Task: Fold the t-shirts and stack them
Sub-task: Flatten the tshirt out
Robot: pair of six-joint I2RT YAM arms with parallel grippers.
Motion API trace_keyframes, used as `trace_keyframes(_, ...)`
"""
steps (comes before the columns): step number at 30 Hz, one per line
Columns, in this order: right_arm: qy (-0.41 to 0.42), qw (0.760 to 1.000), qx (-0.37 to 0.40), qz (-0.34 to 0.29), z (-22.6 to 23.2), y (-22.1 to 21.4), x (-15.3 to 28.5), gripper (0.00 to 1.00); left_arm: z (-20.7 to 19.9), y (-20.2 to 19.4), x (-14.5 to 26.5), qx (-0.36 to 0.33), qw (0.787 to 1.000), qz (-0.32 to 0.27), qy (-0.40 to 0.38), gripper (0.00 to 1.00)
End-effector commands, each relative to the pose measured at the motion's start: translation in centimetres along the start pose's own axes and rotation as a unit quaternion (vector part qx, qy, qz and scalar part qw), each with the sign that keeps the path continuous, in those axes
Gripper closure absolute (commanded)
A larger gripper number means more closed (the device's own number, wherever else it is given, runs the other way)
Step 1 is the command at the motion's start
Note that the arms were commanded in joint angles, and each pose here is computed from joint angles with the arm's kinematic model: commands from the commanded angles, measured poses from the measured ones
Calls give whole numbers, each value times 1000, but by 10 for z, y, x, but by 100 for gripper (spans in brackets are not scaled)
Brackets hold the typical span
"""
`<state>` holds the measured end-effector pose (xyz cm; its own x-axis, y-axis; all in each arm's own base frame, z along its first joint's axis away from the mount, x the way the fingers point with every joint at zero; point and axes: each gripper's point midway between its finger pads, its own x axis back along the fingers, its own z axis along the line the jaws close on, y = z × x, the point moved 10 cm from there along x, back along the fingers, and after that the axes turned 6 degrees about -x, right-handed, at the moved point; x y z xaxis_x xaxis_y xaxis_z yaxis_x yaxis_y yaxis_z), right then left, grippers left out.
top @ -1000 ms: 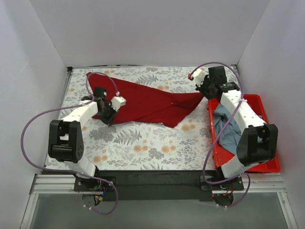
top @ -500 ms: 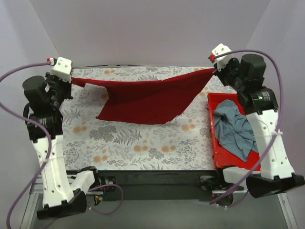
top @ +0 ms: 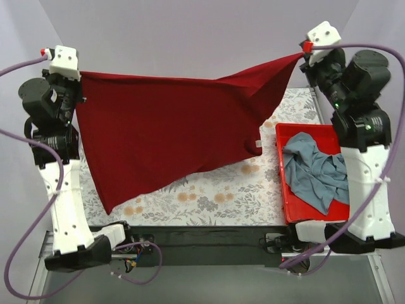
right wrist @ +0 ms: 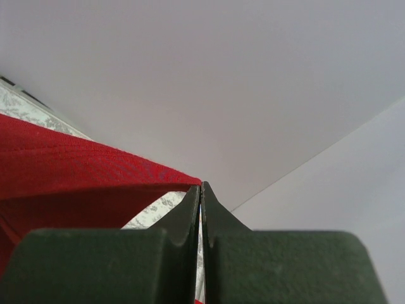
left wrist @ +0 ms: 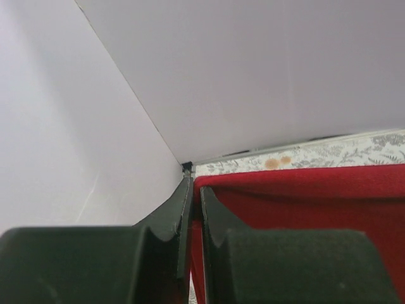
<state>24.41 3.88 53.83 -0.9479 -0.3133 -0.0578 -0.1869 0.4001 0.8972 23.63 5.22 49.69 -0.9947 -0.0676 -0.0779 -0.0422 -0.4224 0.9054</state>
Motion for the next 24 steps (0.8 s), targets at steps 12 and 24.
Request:
trace_keyframes(12, -141, 987, -26, -66, -35, 0, -172, 99, 4, -27, -214, 82, 994, -40, -59, 100)
trace_keyframes(24, -249, 922, 11, -296, -71, 91, -85, 99, 53, 40, -178, 43, 958, -283, 23, 100)
